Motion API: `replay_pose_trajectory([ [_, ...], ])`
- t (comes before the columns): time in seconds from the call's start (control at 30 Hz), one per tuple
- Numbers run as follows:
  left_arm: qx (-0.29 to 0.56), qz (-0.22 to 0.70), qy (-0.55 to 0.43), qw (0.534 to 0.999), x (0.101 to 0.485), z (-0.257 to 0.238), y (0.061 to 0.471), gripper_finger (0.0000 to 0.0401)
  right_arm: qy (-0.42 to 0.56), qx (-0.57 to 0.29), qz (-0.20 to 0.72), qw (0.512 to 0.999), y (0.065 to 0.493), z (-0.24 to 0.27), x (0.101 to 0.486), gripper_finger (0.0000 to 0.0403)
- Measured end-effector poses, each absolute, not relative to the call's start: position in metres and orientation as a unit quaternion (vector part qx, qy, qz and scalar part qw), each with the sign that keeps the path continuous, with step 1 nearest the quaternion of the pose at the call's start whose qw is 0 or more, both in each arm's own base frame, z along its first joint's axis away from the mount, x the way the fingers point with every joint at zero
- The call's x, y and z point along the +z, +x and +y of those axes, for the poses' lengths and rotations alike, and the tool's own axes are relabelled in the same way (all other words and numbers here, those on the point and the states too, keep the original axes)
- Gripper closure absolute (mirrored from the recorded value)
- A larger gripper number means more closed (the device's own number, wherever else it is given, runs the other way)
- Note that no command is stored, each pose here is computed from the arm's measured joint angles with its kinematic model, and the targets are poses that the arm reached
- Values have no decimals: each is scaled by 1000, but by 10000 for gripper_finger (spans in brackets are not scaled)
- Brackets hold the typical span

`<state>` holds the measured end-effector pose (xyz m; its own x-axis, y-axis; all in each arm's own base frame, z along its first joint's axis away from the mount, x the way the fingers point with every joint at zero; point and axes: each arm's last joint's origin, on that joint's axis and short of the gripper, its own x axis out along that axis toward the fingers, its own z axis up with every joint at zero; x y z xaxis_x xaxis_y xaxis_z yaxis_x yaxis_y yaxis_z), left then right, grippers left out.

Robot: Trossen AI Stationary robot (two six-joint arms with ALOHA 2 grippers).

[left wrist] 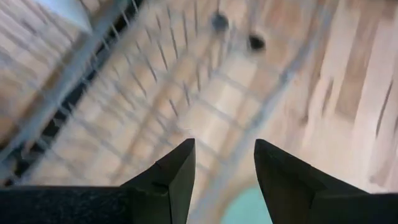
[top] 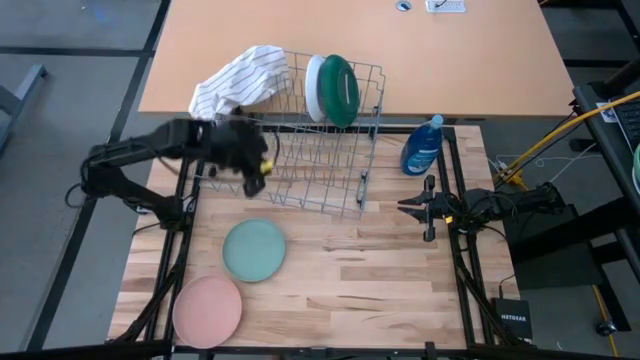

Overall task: Sort dishes
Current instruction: Put the light green plate into the dish rack

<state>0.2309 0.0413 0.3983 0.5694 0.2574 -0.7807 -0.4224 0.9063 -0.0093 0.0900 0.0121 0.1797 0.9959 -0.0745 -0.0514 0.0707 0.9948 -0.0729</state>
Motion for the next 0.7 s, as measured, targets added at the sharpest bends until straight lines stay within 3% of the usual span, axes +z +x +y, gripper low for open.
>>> replay_pose_trajectory([
  [0.43,205,505,-150,825,319,-80,243,246,-36,-36,27,998,90,12,180,331],
  [0.7,200,535,-134,809,265,-142,262,246,-36,-36,27,998,90,12,180,331],
])
